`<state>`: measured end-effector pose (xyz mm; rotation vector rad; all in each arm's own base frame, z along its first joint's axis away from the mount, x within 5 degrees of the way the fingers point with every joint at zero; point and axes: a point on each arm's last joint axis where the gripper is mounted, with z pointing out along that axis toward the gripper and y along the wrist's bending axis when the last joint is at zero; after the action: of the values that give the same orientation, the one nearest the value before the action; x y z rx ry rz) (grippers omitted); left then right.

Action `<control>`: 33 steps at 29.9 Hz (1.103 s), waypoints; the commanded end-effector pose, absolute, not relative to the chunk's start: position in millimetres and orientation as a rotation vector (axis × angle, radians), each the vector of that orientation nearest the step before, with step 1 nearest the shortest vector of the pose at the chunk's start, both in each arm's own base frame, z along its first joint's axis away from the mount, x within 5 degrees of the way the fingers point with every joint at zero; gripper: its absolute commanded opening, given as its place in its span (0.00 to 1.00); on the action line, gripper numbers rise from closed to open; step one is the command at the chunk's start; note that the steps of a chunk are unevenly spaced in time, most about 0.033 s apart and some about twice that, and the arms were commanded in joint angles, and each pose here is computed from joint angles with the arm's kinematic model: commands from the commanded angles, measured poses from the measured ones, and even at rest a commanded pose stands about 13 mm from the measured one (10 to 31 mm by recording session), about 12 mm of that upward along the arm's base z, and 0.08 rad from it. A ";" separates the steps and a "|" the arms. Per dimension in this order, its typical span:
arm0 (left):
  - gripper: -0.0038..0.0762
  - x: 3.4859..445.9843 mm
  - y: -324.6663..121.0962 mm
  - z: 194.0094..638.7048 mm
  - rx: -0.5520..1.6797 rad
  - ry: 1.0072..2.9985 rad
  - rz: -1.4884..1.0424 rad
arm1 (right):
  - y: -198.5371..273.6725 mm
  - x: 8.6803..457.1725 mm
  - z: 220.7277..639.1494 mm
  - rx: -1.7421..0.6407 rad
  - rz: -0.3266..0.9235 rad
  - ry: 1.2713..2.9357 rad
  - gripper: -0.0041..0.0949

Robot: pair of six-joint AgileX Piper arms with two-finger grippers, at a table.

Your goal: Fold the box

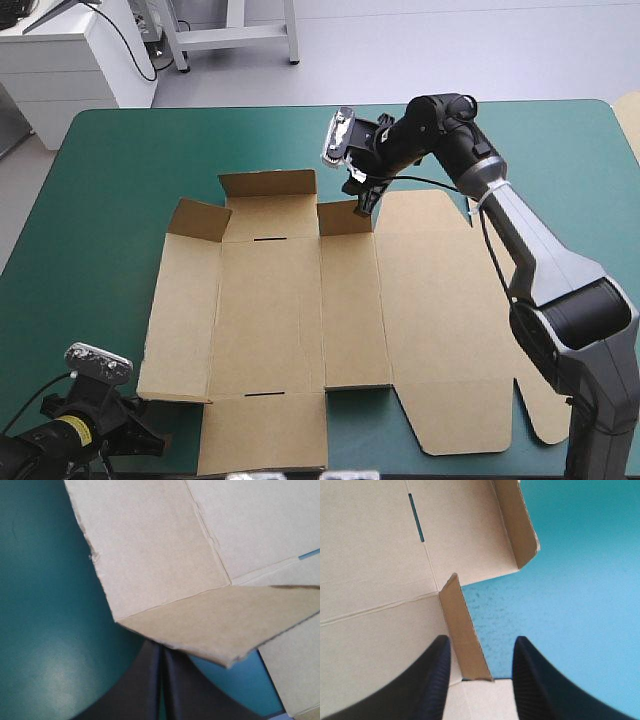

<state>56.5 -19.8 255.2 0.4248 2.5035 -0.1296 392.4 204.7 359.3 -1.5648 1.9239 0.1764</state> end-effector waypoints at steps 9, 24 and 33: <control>0.04 60.5 -21.7 264.3 0.409 2.450 -0.148 | 154.5 379.4 405.2 -1.146 0.169 2.193 0.03; 0.04 60.5 -21.7 264.3 0.409 2.450 -0.148 | 85.2 352.7 461.6 -0.635 0.207 2.255 0.03; 0.04 60.5 -21.7 264.3 0.409 2.450 -0.148 | 74.9 310.3 456.9 -0.646 0.174 2.304 0.03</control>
<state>56.5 -19.8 255.2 0.4248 2.5036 -0.1296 334.2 82.3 446.3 -0.6541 2.3341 0.1927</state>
